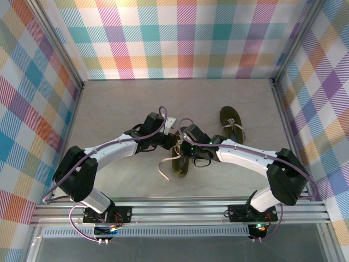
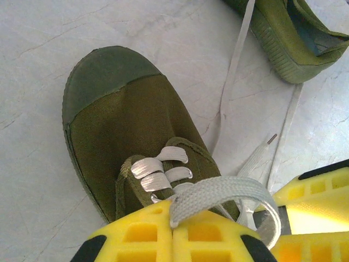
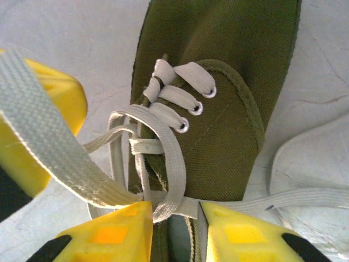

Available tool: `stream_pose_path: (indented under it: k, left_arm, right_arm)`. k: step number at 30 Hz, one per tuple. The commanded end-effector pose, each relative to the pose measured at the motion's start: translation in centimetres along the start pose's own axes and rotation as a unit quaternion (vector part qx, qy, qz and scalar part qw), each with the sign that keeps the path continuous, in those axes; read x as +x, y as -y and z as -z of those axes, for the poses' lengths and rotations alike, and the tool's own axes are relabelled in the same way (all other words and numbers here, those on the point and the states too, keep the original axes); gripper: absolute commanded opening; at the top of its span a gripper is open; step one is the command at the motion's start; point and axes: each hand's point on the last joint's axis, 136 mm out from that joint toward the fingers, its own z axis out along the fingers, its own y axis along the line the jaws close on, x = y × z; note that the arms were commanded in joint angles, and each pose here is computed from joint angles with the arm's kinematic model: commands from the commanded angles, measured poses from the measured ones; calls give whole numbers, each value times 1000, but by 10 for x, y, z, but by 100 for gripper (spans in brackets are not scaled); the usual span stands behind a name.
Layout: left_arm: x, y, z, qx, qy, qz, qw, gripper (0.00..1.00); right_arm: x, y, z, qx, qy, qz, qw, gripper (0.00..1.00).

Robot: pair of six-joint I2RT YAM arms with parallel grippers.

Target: Tie the shoes

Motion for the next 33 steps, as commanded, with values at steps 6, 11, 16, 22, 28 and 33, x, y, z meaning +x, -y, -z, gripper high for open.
stream_pose_path:
  k: [6, 11, 16, 22, 28, 33]
  left_arm:
    - [1, -7, 4, -30, 1, -12, 999, 0]
    - [4, -10, 3, -46, -7, -24, 999, 0]
    - [4, -11, 3, -52, -11, -30, 998, 0]
    - [5, -10, 3, -54, -12, -34, 998, 0]
    - [5, -12, 4, -64, -13, -41, 997, 0]
    - [6, -15, 6, -75, -14, -44, 996, 0]
  right_arm:
    - [-10, -9, 9, -21, 26, -9, 999, 31]
    - [-12, -13, 15, -37, 33, -10, 999, 32]
    - [-13, -22, 17, -59, 30, -6, 998, 33]
    - [-9, -27, 6, -61, 10, -6, 998, 31]
    - [-6, -28, -3, -59, -2, -7, 998, 29]
    - [-6, -24, -7, -46, -3, -14, 999, 25]
